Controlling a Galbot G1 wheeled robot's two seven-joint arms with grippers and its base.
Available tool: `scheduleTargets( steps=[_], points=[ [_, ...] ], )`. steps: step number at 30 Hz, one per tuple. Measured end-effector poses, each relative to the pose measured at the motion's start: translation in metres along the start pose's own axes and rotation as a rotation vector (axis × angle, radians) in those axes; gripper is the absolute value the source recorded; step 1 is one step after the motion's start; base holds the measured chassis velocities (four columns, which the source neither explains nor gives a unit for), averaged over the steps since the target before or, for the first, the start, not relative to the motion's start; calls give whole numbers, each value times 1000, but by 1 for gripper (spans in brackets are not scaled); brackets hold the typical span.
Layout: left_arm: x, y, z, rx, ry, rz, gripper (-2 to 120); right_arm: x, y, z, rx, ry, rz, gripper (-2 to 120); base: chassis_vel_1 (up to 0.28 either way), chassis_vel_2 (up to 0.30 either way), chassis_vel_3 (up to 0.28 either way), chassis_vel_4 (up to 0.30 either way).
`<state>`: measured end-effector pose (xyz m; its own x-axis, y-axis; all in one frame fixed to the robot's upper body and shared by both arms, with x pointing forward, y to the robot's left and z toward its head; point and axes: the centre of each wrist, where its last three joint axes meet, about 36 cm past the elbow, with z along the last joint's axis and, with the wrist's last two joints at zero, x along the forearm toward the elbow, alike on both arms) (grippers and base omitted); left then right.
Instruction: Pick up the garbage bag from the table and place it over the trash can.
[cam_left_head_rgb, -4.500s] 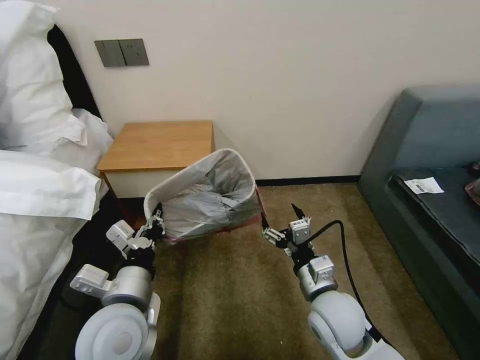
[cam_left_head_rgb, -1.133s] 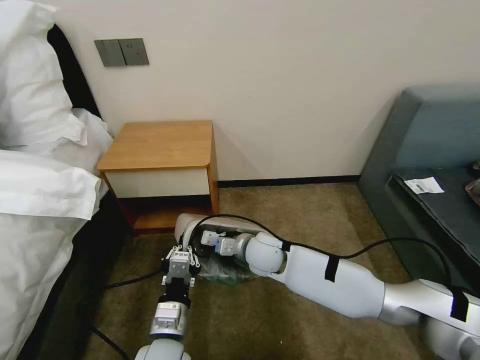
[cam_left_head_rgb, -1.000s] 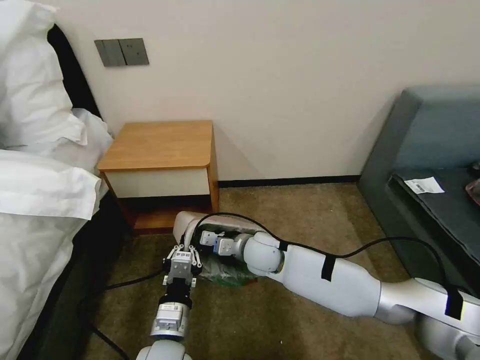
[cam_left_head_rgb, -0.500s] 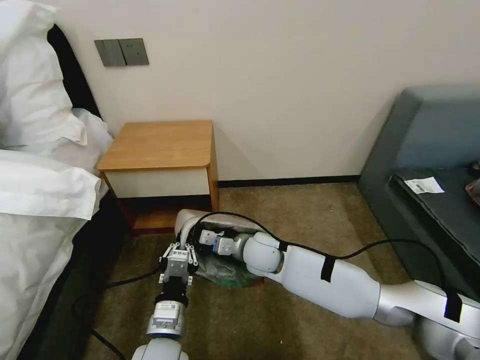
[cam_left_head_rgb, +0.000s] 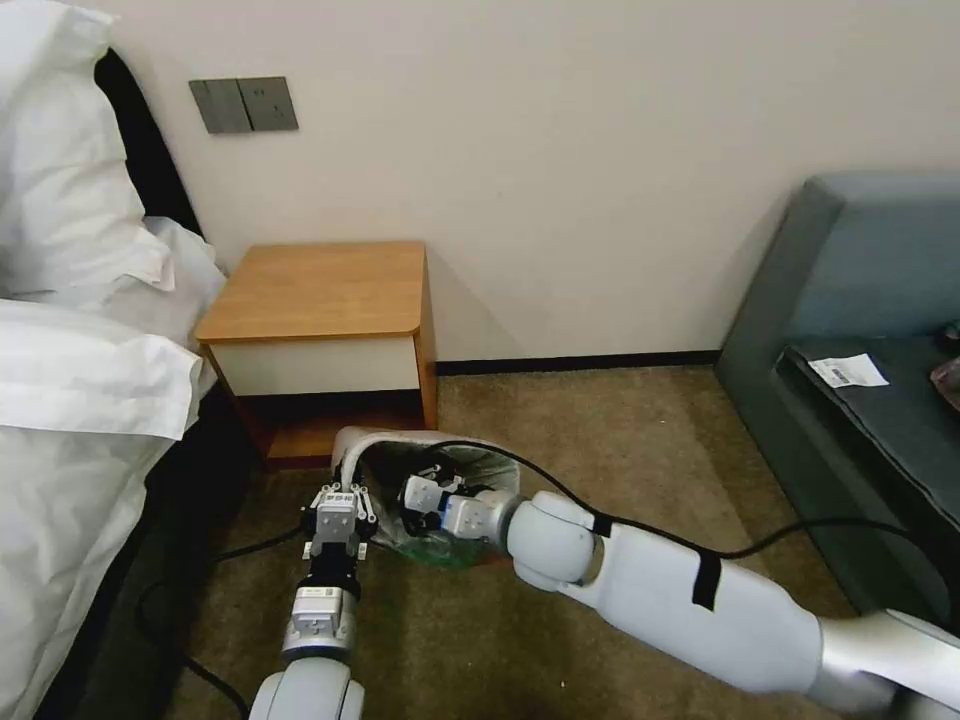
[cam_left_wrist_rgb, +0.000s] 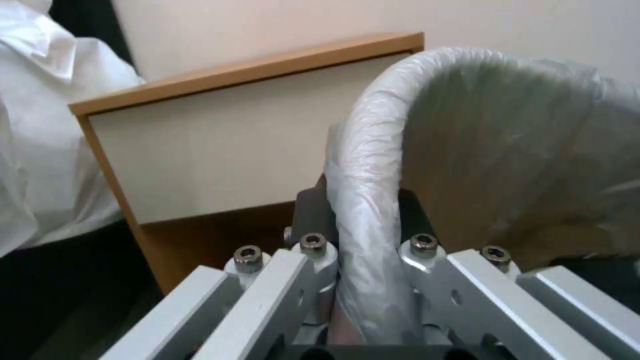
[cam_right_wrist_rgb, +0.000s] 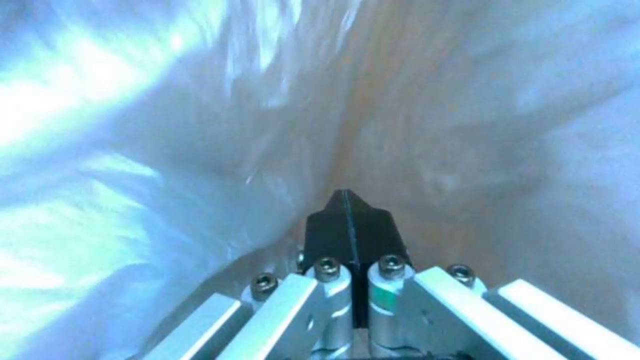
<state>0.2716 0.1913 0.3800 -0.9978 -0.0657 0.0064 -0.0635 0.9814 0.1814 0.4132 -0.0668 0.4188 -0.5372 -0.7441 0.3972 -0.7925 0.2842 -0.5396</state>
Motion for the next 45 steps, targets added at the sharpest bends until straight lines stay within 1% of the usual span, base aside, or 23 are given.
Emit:
scheduleTargets(
  steps=[2, 8, 13, 14, 16, 17, 20, 21, 24, 25, 27, 28, 29, 30, 31, 33, 34, 36, 37, 38, 40, 41, 45],
  points=[
    [-1, 0, 0, 3, 0, -2, 7, 6, -1, 0, -6, -9, 8, 0, 0, 0, 0, 0],
    [-3, 2, -1, 24, 2, -13, 6, 33, 10, -2, -42, -46, 29, 0, 0, 0, 0, 0],
    [-5, 4, -3, 59, 14, -16, 6, 76, 29, -1, -114, -112, 96, 0, 0, 0, 0, 0],
    [-5, 4, -3, 59, 14, -16, 6, 76, 29, -1, -114, -112, 96, 0, 0, 0, 0, 0],
    [-5, 4, -3, 89, 26, -16, 6, 95, 29, -2, -129, -135, 133, 0, 0, 0, 0, 0],
    [-5, 4, -3, 89, 26, -16, 6, 95, 29, -2, -129, -135, 133, 0, 0, 0, 0, 0],
    [-4, 4, -7, 179, 63, -14, 6, 128, 26, -11, -161, -182, 230, 0, 0, 0, 0, 0],
    [-4, 4, -7, 179, 63, -14, 6, 128, 26, -11, -161, -182, 230, 0, 0, 0, 0, 0],
    [-2, 6, -12, 268, 106, -12, 6, 150, 28, -22, -223, -235, 327, 0, 0, 0, 0, 0],
    [-2, 6, -12, 268, 106, -12, 6, 150, 28, -22, -223, -235, 327, 0, 0, 0, 0, 0],
    [-1, 8, -17, 325, 144, -9, 6, 163, 29, -29, -274, -267, 416, 0, 0, 0, 0, 0],
    [-1, 10, -19, 362, 172, -5, 6, 169, 28, -32, -299, -284, 471, 7, 0, 0, 0, 0],
    [-1, 11, -21, 382, 192, 0, 6, 173, 27, -33, -310, -292, 499, 10, 0, 0, 0, 0],
    [-1, 11, -21, 382, 192, 0, 6, 173, 27, -33, -310, -292, 499, 10, 0, 0, 0, 0],
    [0, 12, -23, 404, 214, 7, 6, 175, 27, -32, -321, -298, 525, 14, 0, 0, 0, 0],
    [0, 14, -23, 462, 289, 39, 6, 180, 25, -29, -348, -306, 595, 25, 0, 0, 0, 0],
    [0, 14, -23, 462, 289, 39, 6, 180, 25, -29, -348, -306, 595, 25, 0, 0, 0, 0],
    [0, 17, -22, 490, 351, 77, 6, 180, 25, -22, -350, -308, 641, 37, 0, 0, 0, 0],
    [0, 17, -22, 490, 351, 77, 6, 180, 25, -22, -350, -308, 641, 37, 0, 0, 0, 0],
    [0, 17, -22, 497, 367, 93, 6, 179, 25, -18, -342, -309, 652, 39, 0, 0, 0, 0],
    [0, 18, -19, 501, 399, 133, 6, 177, 22, -8, -303, -314, 682, 52, 0, 0, 0, 0],
    [0, 18, -19, 501, 399, 133, 6, 177, 22, -8, -303, -314, 682, 52, 0, 0, 0, 0],
    [2, 19, -11, 481, 446, 155, 6, 172, 24, -3, -295, -322, 698, 70, 0, 0, 0, 0]
  ],
)
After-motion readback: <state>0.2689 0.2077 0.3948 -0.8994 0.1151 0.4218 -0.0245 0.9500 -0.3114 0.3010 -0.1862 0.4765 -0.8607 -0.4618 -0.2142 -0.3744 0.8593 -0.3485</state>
